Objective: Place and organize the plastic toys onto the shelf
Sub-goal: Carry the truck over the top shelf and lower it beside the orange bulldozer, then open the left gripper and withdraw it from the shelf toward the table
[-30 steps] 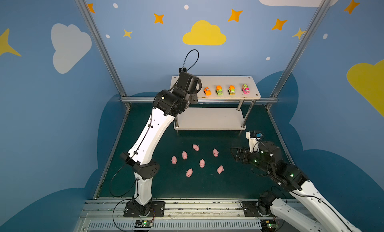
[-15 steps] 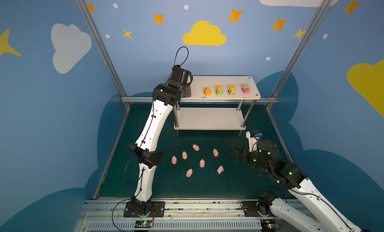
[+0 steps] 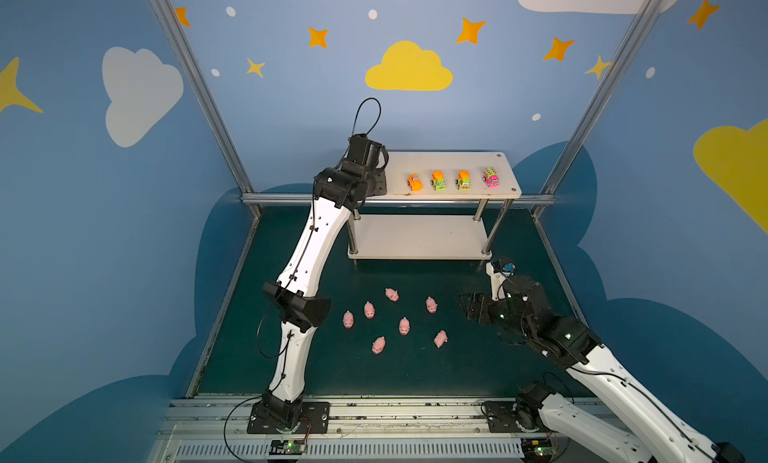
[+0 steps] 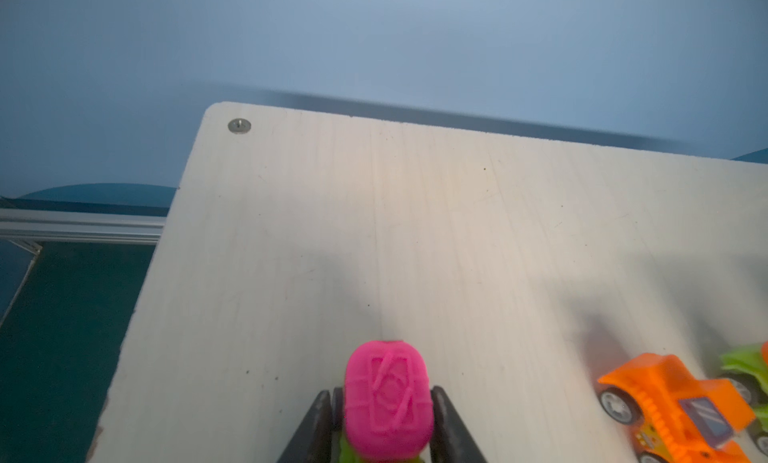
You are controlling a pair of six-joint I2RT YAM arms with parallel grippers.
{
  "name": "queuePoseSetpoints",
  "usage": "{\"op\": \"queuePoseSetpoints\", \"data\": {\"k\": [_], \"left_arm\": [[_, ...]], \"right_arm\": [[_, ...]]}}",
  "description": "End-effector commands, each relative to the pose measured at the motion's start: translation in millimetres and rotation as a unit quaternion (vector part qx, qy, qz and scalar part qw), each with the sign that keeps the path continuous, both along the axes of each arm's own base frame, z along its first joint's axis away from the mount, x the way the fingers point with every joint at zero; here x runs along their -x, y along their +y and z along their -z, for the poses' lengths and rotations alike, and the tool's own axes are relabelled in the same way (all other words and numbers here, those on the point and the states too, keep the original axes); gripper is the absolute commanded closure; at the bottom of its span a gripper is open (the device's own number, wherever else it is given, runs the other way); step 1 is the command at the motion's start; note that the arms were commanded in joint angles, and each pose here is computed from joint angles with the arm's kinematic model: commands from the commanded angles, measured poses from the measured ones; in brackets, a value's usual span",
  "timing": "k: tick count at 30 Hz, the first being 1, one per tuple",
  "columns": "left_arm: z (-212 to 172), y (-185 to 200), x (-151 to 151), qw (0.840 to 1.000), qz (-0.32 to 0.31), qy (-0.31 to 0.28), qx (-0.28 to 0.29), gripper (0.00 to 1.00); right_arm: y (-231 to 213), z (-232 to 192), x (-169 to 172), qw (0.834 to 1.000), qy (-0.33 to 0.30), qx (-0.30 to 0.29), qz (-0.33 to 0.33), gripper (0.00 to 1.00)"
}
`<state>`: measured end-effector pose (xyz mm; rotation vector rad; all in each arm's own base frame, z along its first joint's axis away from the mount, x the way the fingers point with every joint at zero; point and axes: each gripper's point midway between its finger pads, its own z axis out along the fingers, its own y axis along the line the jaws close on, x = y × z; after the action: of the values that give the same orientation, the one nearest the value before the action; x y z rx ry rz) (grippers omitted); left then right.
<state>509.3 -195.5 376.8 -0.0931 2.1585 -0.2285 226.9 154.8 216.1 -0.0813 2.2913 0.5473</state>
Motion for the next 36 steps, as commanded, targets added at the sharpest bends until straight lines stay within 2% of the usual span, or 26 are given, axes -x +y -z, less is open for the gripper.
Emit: {"op": "queuePoseSetpoints", "data": {"k": [1, 9, 20, 27, 32, 36], "left_arm": [[-3, 3, -3, 1.000, -0.001, -0.006, 0.000, 0.57], [-21, 4, -2, 0.999, 0.003, -0.032, 0.005, 0.41], [-78, 2, 9, 0.993, 0.022, -0.106, 0.045, 0.34], [-104, 10, 37, 0.991, 0.025, -0.123, 0.038, 0.19], [-110, 4, 67, 0.991, 0.049, -0.122, 0.022, 0.02], [-103, 6, 91, 0.991, 0.050, -0.124, 0.006, 0.00]], "right_arm": [[-1, -16, -6, 1.000, -0.020, -0.009, 0.009, 0.21], [-2, -19, -7, 1.000, -0.024, -0.007, 0.009, 0.21], [-4, -28, -4, 0.999, -0.036, -0.016, 0.006, 0.21], [-7, -29, -1, 0.999, -0.038, -0.020, 0.010, 0.21], [-6, -22, 0, 0.999, -0.033, -0.018, 0.006, 0.21], [-6, -13, 2, 0.999, -0.031, -0.022, 0.005, 0.21]]}}
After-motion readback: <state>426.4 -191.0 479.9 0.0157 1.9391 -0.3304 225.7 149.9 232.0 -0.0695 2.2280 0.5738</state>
